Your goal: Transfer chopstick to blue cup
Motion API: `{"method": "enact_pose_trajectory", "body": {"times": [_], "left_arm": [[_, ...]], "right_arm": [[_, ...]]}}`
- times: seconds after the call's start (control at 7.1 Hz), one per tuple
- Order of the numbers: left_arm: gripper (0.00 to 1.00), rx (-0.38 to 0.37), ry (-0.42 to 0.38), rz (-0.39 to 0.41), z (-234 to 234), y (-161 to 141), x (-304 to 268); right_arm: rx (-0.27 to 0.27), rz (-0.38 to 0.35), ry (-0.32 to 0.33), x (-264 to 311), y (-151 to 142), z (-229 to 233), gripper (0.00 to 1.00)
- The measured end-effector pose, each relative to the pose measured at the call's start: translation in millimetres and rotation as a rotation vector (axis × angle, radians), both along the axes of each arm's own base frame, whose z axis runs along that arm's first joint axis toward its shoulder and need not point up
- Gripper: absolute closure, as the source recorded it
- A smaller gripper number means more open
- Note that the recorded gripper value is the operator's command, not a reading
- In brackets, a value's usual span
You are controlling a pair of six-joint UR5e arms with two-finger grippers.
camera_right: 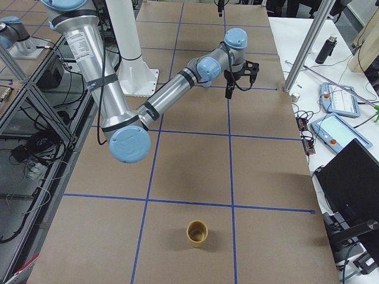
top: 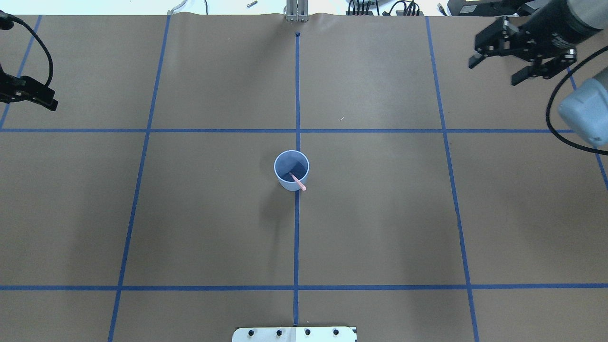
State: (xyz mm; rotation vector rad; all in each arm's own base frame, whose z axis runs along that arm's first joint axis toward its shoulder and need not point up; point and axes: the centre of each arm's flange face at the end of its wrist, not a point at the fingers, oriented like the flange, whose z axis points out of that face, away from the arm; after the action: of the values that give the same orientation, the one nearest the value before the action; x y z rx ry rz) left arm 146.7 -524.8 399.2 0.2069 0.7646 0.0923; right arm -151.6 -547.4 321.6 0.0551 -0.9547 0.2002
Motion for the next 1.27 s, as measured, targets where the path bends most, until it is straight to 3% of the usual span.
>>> {"method": "enact_pose_trajectory", "body": {"times": [0.14, 0.28, 0.42, 1.27], "left_arm": [[0.02, -0.005, 0.006, 0.006, 3, -1, -2], [0.02, -0.005, 0.004, 0.009, 6, -4, -6], [0.02, 0.004, -0.004, 0.019, 12, -7, -12], [0.02, 0.0, -0.015, 0.042, 22, -17, -12]], "right_arm": [[0.087, -0.049, 0.107, 22, 4, 49, 0.0], [0.143, -0.1, 0.203, 37, 12, 90, 0.0], [0.173, -0.147, 0.256, 46, 18, 117, 0.0], [0.185, -0.181, 0.281, 53, 24, 135, 0.0]]}}
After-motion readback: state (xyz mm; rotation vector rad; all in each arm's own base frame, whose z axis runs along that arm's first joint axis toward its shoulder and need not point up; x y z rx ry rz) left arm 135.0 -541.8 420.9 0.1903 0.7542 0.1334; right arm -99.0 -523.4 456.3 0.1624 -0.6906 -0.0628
